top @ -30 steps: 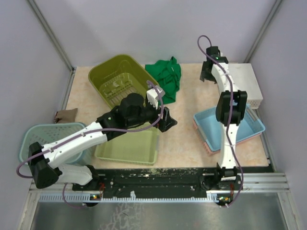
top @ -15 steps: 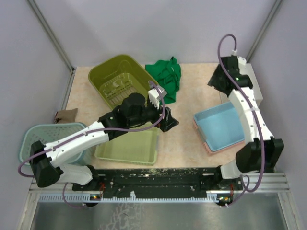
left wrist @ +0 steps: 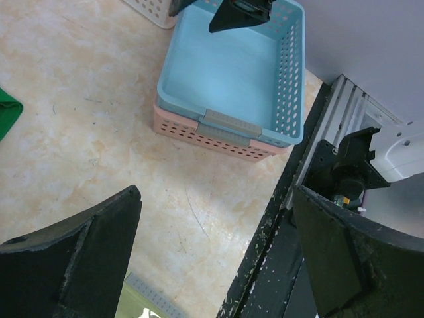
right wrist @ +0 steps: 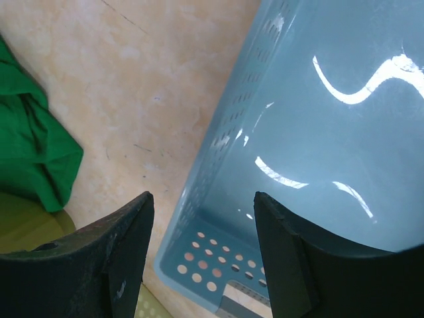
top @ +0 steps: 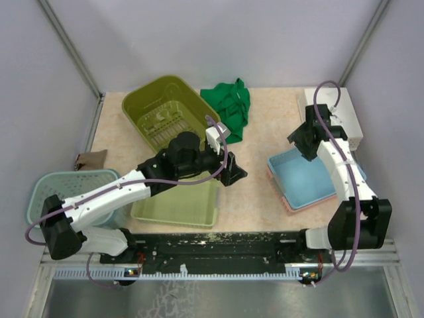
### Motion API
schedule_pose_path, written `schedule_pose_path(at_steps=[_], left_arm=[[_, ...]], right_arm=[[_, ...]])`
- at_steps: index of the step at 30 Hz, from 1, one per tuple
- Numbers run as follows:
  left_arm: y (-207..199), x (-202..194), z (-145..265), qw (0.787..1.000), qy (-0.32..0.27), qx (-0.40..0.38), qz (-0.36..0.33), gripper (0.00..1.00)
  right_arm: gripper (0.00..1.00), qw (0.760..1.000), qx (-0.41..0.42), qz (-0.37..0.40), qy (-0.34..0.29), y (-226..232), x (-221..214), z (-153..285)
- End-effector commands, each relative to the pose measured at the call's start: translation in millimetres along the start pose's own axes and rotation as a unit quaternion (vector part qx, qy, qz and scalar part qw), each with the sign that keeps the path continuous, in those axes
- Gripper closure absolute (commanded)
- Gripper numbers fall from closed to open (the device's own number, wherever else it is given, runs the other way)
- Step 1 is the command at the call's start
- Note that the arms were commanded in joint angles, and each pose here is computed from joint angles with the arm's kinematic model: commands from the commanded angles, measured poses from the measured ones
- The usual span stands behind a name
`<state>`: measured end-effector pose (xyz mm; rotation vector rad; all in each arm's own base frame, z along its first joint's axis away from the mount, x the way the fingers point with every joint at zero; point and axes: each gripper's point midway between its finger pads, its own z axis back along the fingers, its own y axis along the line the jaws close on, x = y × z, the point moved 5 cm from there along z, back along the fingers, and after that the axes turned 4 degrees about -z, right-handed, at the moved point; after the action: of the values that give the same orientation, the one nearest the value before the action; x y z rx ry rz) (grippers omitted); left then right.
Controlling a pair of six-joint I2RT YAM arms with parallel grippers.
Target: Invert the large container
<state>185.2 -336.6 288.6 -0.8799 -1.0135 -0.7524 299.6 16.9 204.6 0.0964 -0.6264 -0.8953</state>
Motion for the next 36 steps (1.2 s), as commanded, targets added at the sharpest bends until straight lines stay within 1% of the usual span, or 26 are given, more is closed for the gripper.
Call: schedule_pose_path(at_steps=[1, 6, 10, 15, 20, 22, 25, 31, 36], left_arm=[[-7, 1, 6, 1.0, -0.015, -0.021, 0.002, 0.0], [-9, -4, 8, 1.0, -0.011, -0.028, 0.006, 0.0], [-10, -3, 9, 0.999, -0.01, -0.032, 0.006, 0.0], [-10, -3, 9, 0.999, -0.01, -0.032, 0.001, 0.0], [-10, -3, 6, 0.999, -0.007, -0.035, -0.001, 0.0], [-10, -3, 5, 0.999, -0.006, -0.035, -0.002, 0.0], [-10, -3, 4, 0.999, -0.004, -0.035, -0.004, 0.0], [-10, -2, 1, 0.999, -0.002, -0.039, -0.007, 0.0], [-10, -2, -3, 0.999, 0.0, -0.041, -0.007, 0.0]], right_arm=[[0.38, 0.998, 0.021, -0.048, -0.024, 20, 12, -10], [0.38, 0.998, -0.003, -0.059, -0.033, 22, 16, -28], [0.5, 0.997, -0.031, -0.062, -0.032, 19, 19, -37], [0.62, 0.997, -0.046, -0.056, -0.027, 12, 14, -44], [0.65, 0.997, -0.061, -0.051, -0.018, 4, 11, -47], [0.68, 0.996, -0.065, -0.05, -0.02, 2, 12, -44], [0.77, 0.996, -0.061, -0.05, -0.027, 0, 13, -34], [0.99, 0.996, -0.052, -0.051, -0.046, -7, 18, -6], [1.0, 0.996, -0.036, -0.046, -0.075, -16, 25, 27]])
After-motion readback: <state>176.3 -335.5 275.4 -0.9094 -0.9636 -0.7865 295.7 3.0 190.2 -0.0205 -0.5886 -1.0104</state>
